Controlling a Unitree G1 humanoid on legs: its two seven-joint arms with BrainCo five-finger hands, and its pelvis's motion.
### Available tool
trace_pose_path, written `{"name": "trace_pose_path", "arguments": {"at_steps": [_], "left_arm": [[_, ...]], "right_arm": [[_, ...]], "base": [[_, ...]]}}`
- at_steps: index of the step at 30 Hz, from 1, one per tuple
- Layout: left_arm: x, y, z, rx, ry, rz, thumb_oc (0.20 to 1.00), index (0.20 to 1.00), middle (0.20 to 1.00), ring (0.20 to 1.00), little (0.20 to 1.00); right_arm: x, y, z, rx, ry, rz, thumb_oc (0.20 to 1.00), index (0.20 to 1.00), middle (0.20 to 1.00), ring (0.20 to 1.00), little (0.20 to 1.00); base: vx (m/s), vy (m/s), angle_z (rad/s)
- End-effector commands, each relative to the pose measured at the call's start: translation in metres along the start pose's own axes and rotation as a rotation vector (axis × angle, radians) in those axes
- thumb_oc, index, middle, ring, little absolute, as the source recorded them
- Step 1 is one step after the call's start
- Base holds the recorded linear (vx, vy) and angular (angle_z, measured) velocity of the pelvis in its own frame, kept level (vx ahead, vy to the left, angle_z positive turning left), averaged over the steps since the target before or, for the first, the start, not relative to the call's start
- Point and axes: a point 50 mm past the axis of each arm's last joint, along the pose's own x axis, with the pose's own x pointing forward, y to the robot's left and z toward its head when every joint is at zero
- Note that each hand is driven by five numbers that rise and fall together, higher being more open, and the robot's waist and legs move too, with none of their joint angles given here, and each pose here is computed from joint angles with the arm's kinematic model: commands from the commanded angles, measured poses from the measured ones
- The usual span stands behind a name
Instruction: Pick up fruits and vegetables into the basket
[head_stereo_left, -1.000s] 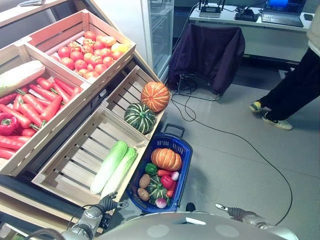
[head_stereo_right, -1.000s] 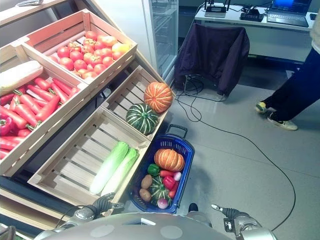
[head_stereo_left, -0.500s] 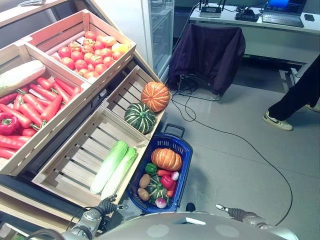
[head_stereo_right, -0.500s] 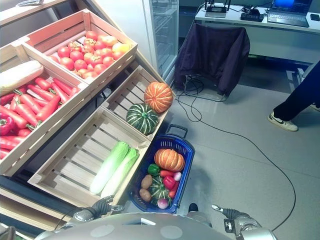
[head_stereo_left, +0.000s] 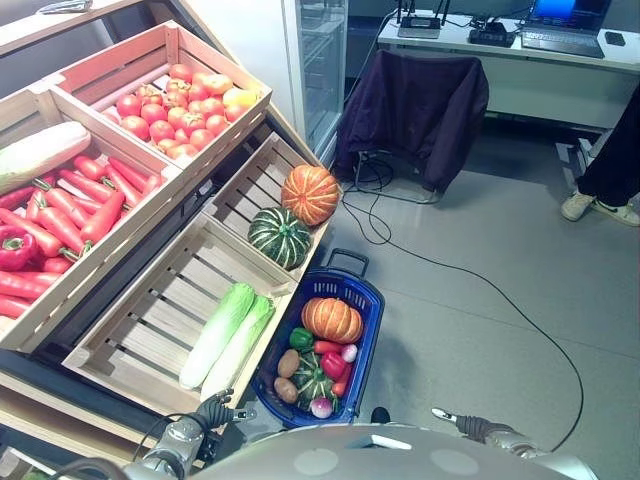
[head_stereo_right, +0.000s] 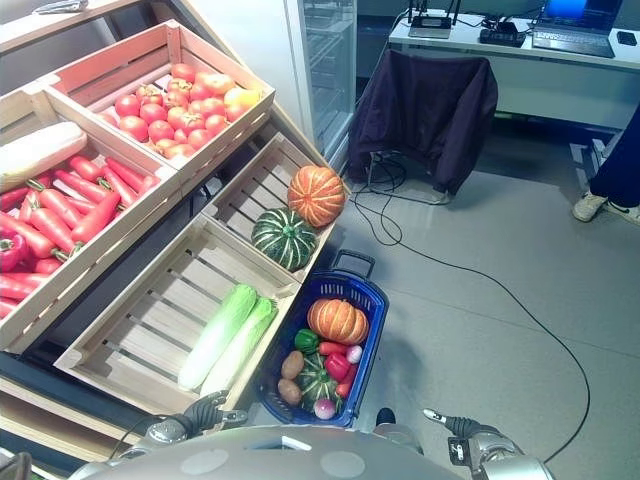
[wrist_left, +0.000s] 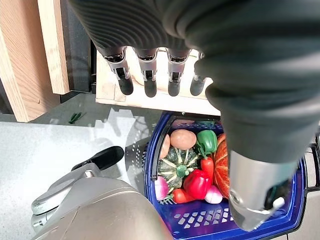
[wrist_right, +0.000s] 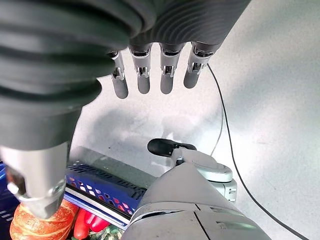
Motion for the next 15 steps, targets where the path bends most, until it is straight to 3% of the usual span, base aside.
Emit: {"name": "trace_pose_path", "arguments": {"at_steps": [1,15], "left_arm": [[0.002,0.017,0.013,-0.069,-0.014,0.064,1.0,1.0,1.0,1.0,1.0],[0.001,0.025,0.019,-0.145,-0.074,0.122,1.0,1.0,1.0,1.0,1.0]], "right_arm": [[0.0,0.001,0.015,0.033,-0.014,-0.006,1.0,1.0,1.0,1.0,1.0],[-0.002,-0.013,0.022,0.047,-0.034,-0.043,1.0,1.0,1.0,1.0,1.0]], "base": [[0.0,0.0,0.0],[-0.02,0.003,0.0]]}}
